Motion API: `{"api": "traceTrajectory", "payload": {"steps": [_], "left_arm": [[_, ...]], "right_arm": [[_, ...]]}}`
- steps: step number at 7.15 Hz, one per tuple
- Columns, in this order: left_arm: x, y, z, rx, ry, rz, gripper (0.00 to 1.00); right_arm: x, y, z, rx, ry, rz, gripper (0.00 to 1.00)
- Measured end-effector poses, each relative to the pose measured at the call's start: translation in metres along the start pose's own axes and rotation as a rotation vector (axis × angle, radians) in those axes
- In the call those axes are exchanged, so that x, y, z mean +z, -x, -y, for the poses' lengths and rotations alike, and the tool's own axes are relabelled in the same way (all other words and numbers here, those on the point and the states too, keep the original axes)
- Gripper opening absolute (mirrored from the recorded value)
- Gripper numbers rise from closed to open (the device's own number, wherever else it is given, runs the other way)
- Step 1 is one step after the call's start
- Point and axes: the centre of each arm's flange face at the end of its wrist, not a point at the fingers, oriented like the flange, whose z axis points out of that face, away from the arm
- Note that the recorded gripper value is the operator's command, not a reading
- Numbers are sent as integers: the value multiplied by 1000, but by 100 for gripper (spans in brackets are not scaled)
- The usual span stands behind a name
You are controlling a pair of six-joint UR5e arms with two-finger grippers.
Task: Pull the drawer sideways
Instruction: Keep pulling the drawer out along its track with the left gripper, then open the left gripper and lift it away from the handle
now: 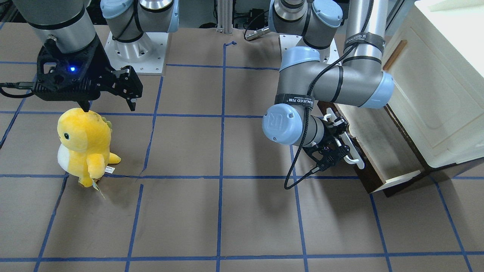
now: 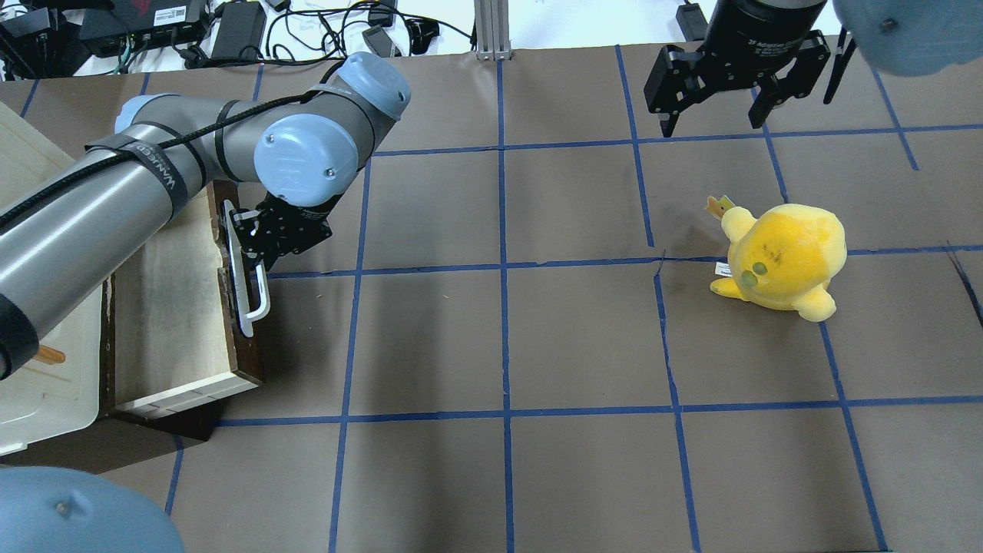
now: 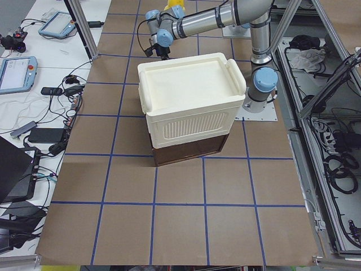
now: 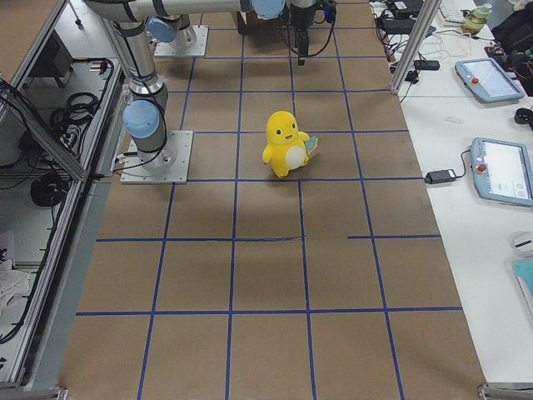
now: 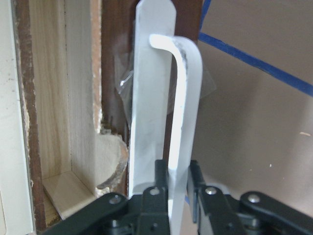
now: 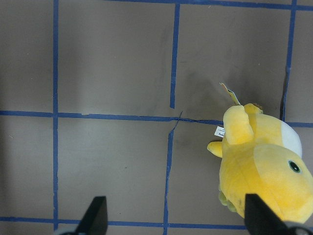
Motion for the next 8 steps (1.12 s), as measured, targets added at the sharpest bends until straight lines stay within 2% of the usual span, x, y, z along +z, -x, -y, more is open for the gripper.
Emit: {"api": "traceTrajectory", "payload": {"steps": [1, 2, 5, 6, 8], "left_arm": [[0, 0, 0, -2, 0, -1, 83], [-1, 0, -1, -3, -2, -3, 100], [-12, 10, -2, 7, -18, -23, 100], [-24, 20, -3, 6, -21, -62, 100], [-60, 48, 0, 41, -15, -213, 100]], "right_arm": [[0, 0, 0, 0, 0, 0, 100], [0, 0, 0, 0, 0, 0, 100], [0, 0, 0, 0, 0, 0, 100], [0, 0, 0, 0, 0, -1, 100], [0, 0, 0, 0, 0, 0, 100]]}}
